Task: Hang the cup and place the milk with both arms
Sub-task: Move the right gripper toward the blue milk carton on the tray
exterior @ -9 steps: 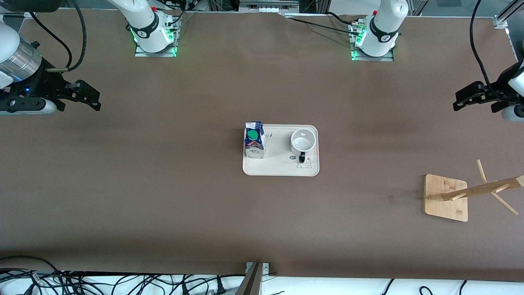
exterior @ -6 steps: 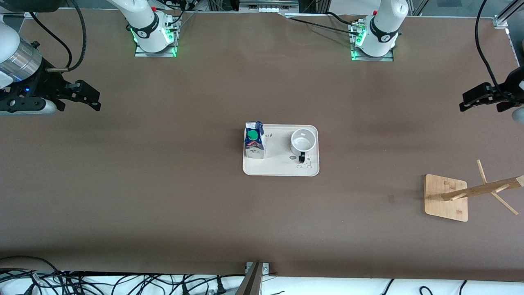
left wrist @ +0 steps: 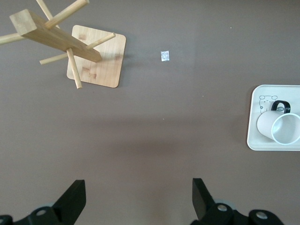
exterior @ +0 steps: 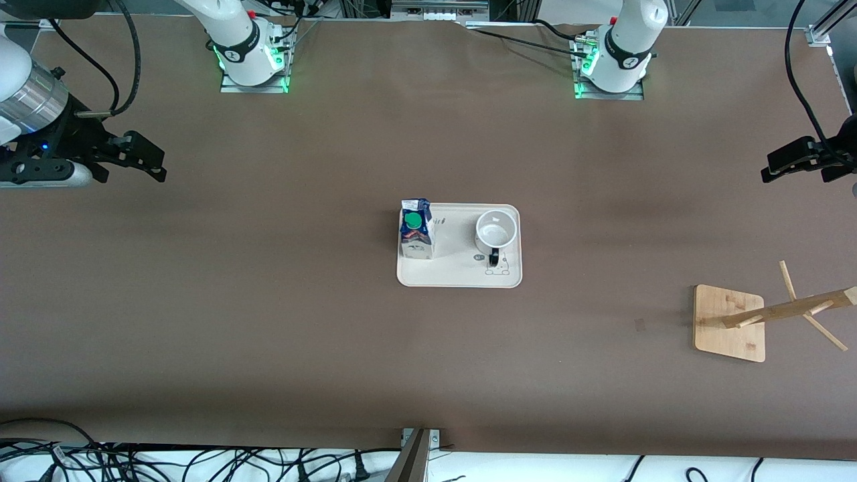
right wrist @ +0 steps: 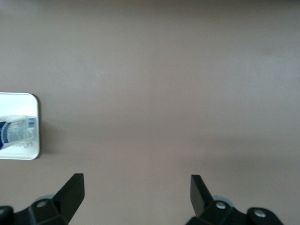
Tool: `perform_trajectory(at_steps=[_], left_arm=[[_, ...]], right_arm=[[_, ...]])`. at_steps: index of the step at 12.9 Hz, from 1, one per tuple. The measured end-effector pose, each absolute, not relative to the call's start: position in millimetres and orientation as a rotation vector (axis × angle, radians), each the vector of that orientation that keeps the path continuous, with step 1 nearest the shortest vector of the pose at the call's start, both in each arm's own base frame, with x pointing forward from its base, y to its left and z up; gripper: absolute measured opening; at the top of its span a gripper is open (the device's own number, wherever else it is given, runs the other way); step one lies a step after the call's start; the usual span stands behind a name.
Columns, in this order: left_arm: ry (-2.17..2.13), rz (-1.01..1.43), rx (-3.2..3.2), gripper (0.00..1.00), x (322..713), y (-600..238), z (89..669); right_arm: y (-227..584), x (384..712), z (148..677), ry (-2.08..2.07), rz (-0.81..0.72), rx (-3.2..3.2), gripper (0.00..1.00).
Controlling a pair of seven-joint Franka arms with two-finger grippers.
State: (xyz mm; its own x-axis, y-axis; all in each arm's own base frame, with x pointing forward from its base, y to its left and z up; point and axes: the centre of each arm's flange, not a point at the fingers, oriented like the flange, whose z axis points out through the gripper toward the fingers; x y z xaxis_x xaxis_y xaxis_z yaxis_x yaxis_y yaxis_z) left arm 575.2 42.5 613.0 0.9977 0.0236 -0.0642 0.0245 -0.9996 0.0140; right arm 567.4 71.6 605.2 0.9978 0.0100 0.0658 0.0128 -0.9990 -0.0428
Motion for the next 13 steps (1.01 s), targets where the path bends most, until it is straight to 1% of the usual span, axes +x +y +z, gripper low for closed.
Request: perform_trajectory(at_steps=[2,3,4,7,9,11,13], left_arm=[[0.033,-0.102,3.125,1.00,575.3,40.7,612.9],[0.033,-0.102,3.125,1.00,575.3,40.7,612.9],[0.033,-0.103,3.125,1.00,575.2,40.8,612.8],[0.035,-0.103,3.125,1.00,575.1,41.5,612.8],[0.034,-0.100,3.125,1.00,575.3,41.3,613.1],[0.033,-0.087,3.125,1.00,576.3,40.7,613.8],[0.030,-0.082,3.124,1.00,576.7,39.7,614.1]], right_arm=[[85.4,565.8,611.6,-0.064,-0.117,-3.085,1.00],[101.8,561.8,607.3,-0.111,-0.077,-3.086,1.00],[122.4,557.7,596.3,-0.167,-0.004,-3.091,1.00],[176.6,562.6,556.1,-0.262,0.102,-3.096,1.00],[232.0,569.7,529.9,-0.195,0.112,-3.107,1.00],[304.5,572.0,499.9,-0.067,0.075,-3.090,1.00],[369.6,567.6,460.9,0.040,0.036,-3.049,1.00]])
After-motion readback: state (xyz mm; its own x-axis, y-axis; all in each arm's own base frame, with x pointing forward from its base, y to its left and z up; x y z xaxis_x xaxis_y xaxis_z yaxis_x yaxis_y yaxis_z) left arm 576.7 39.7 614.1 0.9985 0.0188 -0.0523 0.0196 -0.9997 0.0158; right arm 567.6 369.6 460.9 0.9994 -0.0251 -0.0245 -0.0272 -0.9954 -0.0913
